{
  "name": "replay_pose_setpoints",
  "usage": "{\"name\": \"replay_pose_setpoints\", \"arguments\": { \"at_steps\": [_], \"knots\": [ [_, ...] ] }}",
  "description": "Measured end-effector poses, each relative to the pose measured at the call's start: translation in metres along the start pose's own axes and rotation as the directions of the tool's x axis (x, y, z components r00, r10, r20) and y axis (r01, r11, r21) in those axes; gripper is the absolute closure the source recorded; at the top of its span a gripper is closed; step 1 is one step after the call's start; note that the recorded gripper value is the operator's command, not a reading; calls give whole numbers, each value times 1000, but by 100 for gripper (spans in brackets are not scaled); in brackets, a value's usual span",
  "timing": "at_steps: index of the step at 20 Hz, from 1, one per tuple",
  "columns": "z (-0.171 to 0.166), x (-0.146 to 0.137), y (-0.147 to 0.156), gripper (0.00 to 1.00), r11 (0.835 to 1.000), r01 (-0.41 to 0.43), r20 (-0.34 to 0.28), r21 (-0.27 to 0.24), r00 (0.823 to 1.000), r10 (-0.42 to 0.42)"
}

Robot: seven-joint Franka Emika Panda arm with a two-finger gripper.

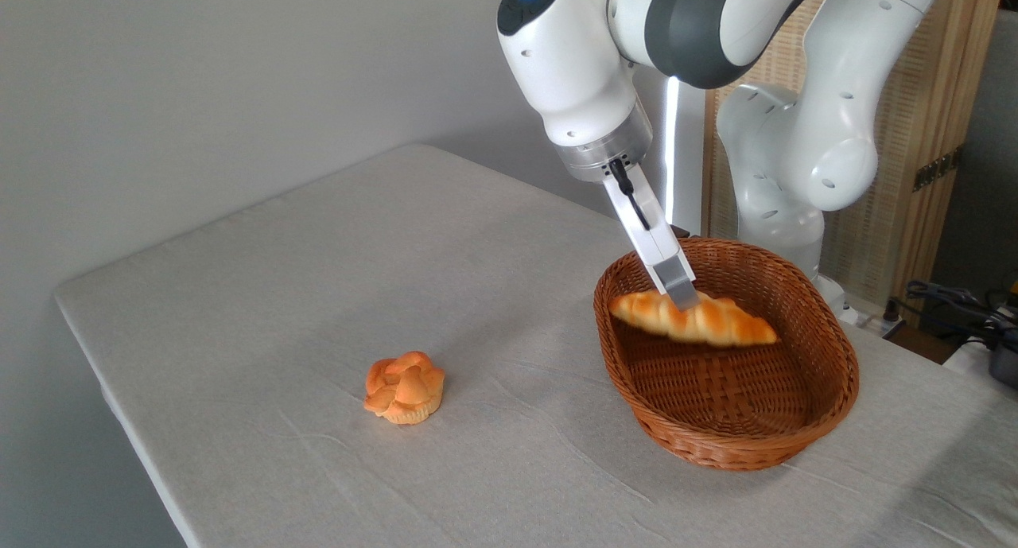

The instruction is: Put bread into the basket

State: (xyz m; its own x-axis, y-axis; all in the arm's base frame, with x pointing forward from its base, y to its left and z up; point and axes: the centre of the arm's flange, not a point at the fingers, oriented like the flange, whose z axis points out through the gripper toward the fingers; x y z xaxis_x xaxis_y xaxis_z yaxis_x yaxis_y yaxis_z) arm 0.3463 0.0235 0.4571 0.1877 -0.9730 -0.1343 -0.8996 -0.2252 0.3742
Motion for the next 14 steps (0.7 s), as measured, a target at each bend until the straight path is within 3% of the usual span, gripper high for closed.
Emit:
{"name": "replay_pose_setpoints", "arguments": {
  "at_steps": [4,7,10,12,14],
  "knots": [
    [-25,1,0,0,999,4,-4,45,1000,-3],
    [-76,3,2,0,990,9,-22,140,1000,-6],
    [-133,28,4,0,975,13,-66,224,998,2],
    [-165,49,-5,0,966,90,-121,242,991,-62],
    [-194,64,-21,0,952,189,-187,240,971,-146]
  ]
}}
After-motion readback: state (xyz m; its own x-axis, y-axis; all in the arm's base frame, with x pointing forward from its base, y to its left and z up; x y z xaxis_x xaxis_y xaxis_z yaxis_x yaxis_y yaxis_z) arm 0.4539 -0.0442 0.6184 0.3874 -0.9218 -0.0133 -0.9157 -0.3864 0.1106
